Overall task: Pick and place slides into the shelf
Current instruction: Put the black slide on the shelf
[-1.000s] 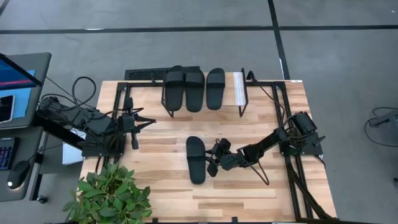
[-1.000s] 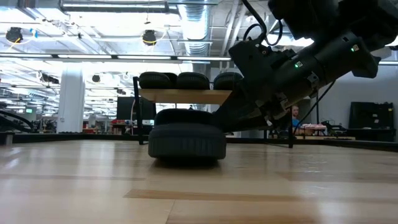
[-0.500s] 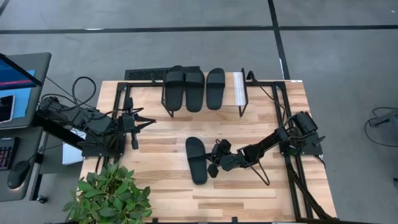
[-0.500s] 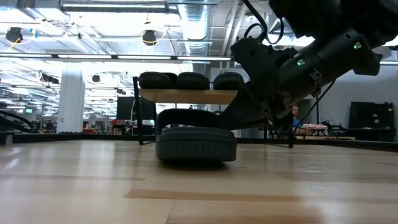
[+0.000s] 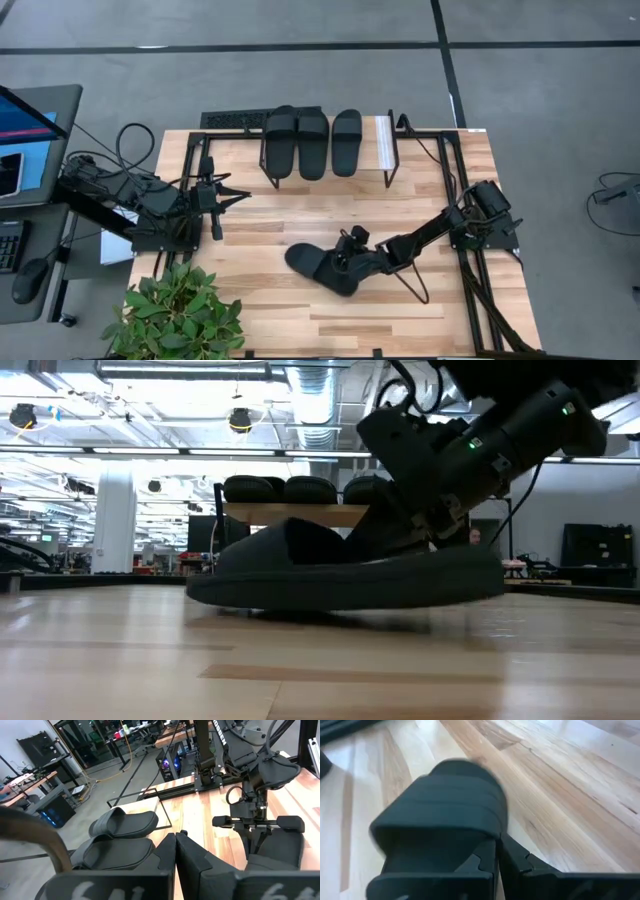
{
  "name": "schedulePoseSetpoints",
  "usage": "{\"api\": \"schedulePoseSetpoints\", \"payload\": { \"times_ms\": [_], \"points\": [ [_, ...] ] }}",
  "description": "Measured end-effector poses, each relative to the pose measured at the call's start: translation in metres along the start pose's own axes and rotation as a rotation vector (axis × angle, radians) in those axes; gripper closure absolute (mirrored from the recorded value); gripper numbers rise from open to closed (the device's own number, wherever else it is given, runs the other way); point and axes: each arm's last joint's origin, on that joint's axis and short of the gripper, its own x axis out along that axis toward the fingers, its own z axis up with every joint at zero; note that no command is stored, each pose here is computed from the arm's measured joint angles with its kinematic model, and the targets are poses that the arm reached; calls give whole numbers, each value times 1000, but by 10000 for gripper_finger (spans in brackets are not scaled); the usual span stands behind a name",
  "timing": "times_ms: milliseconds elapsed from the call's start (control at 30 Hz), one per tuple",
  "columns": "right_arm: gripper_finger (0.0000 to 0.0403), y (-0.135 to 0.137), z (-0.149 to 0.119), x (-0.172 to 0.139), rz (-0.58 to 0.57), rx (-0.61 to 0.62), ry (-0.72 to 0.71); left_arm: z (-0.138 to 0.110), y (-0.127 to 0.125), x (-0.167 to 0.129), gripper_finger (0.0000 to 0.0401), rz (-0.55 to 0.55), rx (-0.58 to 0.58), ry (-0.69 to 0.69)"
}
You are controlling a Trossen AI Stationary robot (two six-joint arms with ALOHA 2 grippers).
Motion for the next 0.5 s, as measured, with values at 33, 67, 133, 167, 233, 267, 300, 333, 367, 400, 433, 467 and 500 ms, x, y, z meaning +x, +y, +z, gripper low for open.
{"api": "schedulePoseSetpoints", "payload": {
  "times_ms": [33, 67, 133, 167, 233, 267, 300, 333, 367, 400, 433, 467, 500],
  "points": [
    [402, 1, 1, 0, -7, -5, 8, 0, 0, 0, 401, 0, 0, 0],
    [402, 2, 3, 0, -13, -9, 13, 0, 0, 0, 401, 0, 0, 1],
    [402, 5, 6, 0, -25, -16, 17, 0, 0, 0, 401, 0, 0, 1],
    [402, 6, 7, -1, -35, -21, 18, 0, 0, 0, 401, 0, 0, 0],
    [402, 8, 7, -1, -53, -29, 27, 0, 0, 0, 401, -1, 0, 0],
    [403, 9, 8, -2, -59, -29, 35, 0, 0, 0, 401, 0, 0, 1],
    [403, 10, 8, -2, -66, -30, 40, 0, 0, 0, 401, 0, 0, 0],
    [403, 11, 9, -3, -75, -28, 42, 0, 0, 0, 401, 0, 0, 1],
    [403, 12, 9, -4, -85, -29, 44, 0, 0, 0, 401, 0, 0, 1],
    [403, 13, 10, -4, -97, -29, 46, 0, 0, 0, 401, 0, 0, 1],
    [403, 14, 10, -5, -109, -27, 52, 0, 0, 0, 401, 0, 0, 1],
    [403, 15, 12, -6, -125, -28, 58, 0, 0, 0, 401, 0, 0, 0],
    [403, 16, 13, -7, -144, -29, 63, 0, 0, 0, 401, -1, 0, 0]
  ]
}}
